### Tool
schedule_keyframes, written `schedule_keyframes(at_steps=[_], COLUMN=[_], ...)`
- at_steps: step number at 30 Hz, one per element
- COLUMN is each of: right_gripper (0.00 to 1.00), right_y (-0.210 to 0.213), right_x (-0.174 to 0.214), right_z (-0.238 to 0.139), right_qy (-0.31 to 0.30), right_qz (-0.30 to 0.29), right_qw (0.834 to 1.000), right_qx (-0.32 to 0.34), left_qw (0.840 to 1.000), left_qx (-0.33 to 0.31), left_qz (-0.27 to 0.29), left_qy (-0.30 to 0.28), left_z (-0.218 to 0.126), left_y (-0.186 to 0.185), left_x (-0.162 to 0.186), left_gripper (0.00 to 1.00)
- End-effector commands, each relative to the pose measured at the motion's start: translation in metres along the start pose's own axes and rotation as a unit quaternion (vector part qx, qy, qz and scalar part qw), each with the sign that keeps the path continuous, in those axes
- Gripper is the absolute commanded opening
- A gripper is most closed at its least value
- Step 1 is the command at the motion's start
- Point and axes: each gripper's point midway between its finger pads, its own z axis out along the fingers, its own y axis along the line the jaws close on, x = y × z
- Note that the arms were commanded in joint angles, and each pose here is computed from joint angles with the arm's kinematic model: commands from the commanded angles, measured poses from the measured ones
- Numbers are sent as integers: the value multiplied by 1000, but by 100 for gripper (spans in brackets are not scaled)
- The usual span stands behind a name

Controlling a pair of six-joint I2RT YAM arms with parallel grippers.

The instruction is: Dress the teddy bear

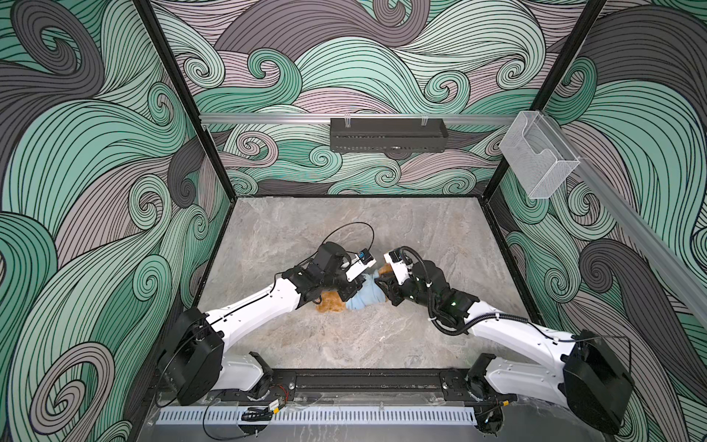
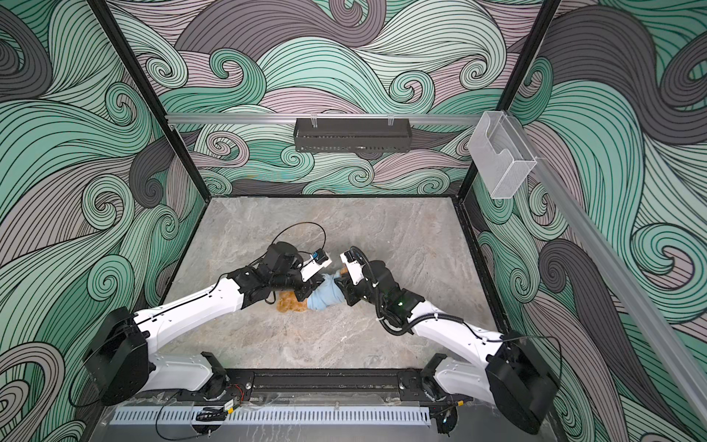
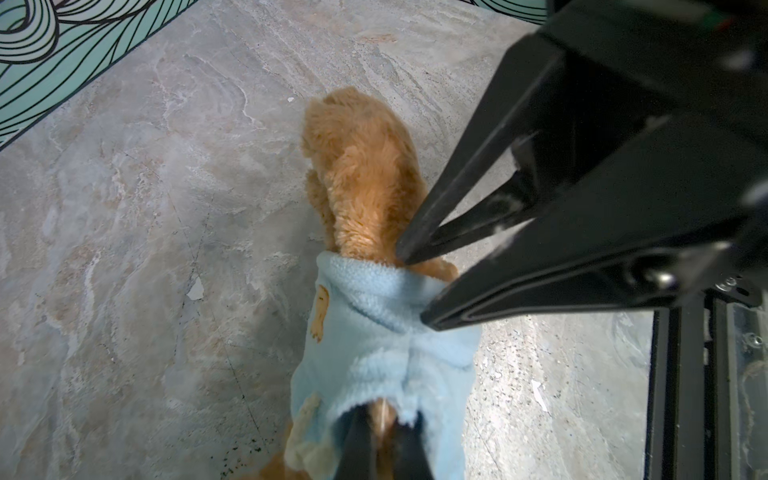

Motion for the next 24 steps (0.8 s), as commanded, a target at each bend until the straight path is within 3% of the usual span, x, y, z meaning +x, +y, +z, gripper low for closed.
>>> schedule_keyframes(at_steps=[1, 7, 12, 17, 24], right_gripper=[23, 0, 0, 0, 0], right_y=[-1, -31, -63, -76, -82], right_x=[-10, 17, 55, 86, 111], right_z=[6, 10, 4, 5, 11], right_qy=[-13, 15, 40, 75, 100], right_qz=[30, 60, 72, 76, 61], right_qw=[999, 995, 985, 978, 976], right_qx=[0, 73, 150, 177, 183], left_qw=[1000, 999, 998, 993, 970], left_qx=[13, 4, -29, -43, -68], left_qz=[15, 9, -16, -58, -165], left_qy=[-20, -40, -57, -90, -167], left_z=[-3, -11, -20, -24, -34], left_y=[-3, -2, 6, 14, 35], left_x=[-17, -22, -22, -27, -39], left_gripper=[0, 0, 0, 0, 0])
